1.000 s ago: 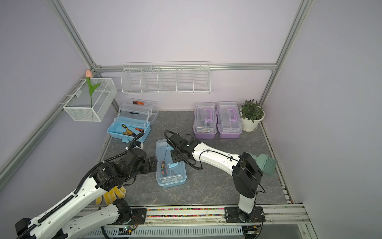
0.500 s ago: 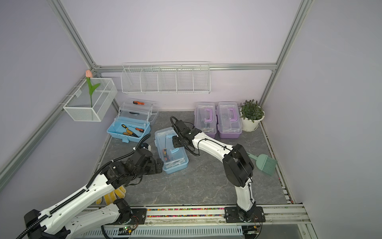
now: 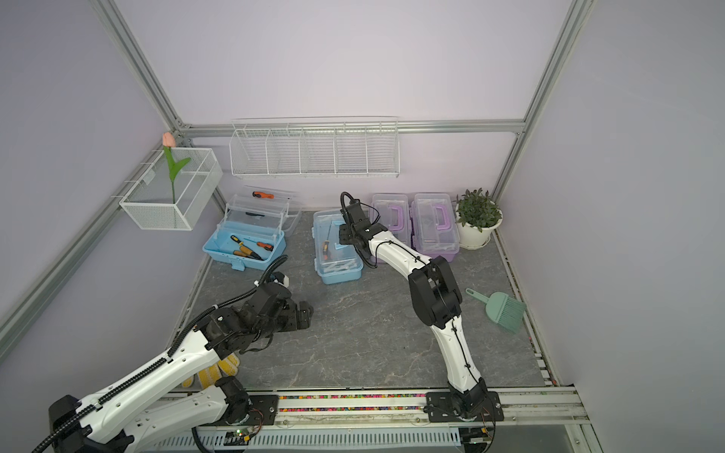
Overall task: Close toolboxes
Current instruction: Move the toolbox to the center of the board, then close the toolbox lid.
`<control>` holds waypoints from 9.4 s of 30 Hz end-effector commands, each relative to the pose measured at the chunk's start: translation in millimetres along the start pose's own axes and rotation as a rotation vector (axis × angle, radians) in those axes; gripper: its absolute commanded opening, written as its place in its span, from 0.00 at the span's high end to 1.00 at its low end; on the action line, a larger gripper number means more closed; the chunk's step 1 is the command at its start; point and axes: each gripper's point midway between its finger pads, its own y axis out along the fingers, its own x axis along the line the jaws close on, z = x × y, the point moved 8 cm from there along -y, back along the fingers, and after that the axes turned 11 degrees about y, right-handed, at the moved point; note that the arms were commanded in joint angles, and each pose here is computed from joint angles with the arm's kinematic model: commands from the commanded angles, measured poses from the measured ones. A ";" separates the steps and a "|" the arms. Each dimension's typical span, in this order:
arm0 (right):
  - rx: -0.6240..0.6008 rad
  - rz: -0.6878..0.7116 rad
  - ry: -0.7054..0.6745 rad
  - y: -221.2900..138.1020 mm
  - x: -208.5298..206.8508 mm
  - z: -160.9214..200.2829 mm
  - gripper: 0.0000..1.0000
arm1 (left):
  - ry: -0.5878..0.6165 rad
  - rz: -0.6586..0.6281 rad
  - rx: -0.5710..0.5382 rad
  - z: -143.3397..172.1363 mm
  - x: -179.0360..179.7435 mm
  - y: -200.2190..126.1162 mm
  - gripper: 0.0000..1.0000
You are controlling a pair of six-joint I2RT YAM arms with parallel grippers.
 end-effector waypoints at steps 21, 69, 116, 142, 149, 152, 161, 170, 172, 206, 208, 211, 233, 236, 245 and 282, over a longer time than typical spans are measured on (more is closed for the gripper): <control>-0.079 0.209 0.176 43.8 -78.1 -6.3 0.76 | -0.002 -0.031 -0.017 -6.7 0.6 2.3 0.01; 0.360 -0.119 0.042 -271.3 -144.1 158.6 0.32 | -0.059 -0.341 0.323 -130.3 143.9 182.8 0.22; 0.332 -0.143 0.344 -280.3 -178.7 182.7 0.33 | 0.059 0.529 0.136 -113.0 -220.9 183.6 0.11; 0.456 0.063 0.046 -191.6 -93.9 191.9 0.54 | -0.005 -0.010 -0.032 -39.8 25.3 -32.5 0.01; 0.471 0.179 -0.007 -190.7 -108.2 184.0 0.63 | -0.124 -0.043 -0.025 -17.3 54.7 -30.7 0.01; 0.488 0.202 -0.005 -190.4 -122.3 182.0 0.69 | -0.124 -0.038 -0.031 -20.4 55.4 -33.9 0.01; 0.498 0.130 0.096 -187.8 -157.1 170.8 0.73 | -0.149 -0.028 -0.014 -20.6 56.6 -22.0 0.03; 0.506 -0.122 0.174 -198.3 -153.5 154.8 0.53 | -0.260 0.041 -0.021 -12.6 63.3 -5.6 0.12; 0.480 -0.152 0.180 -207.6 -151.9 147.8 0.40 | -0.291 0.079 -0.012 -5.4 61.5 3.2 0.14; 0.379 -0.050 0.157 -149.2 -144.9 88.5 0.51 | -0.337 0.219 0.128 57.1 59.6 78.1 0.75; 0.406 -0.076 0.152 -145.3 -142.7 90.6 0.52 | -0.334 0.214 0.134 57.6 60.0 79.0 0.80; 0.437 -0.119 0.156 -140.1 -140.6 95.5 0.54 | -0.319 0.200 0.136 55.7 60.4 74.6 0.89; 0.424 -0.115 0.165 -158.8 -150.9 101.7 0.57 | -0.067 -0.014 0.073 -14.1 51.8 -27.9 1.00; 0.419 -0.123 0.173 -163.5 -151.6 104.0 0.58 | 0.010 -0.070 0.093 -24.5 45.1 -39.4 1.00; 0.428 -0.186 0.248 -190.1 -159.1 132.7 0.58 | 0.127 -0.109 -0.026 -48.5 1.7 -68.0 1.00; 0.508 -0.088 0.212 -182.8 -171.5 160.9 0.71 | 0.256 -0.204 -0.029 -61.3 -52.7 -40.7 1.00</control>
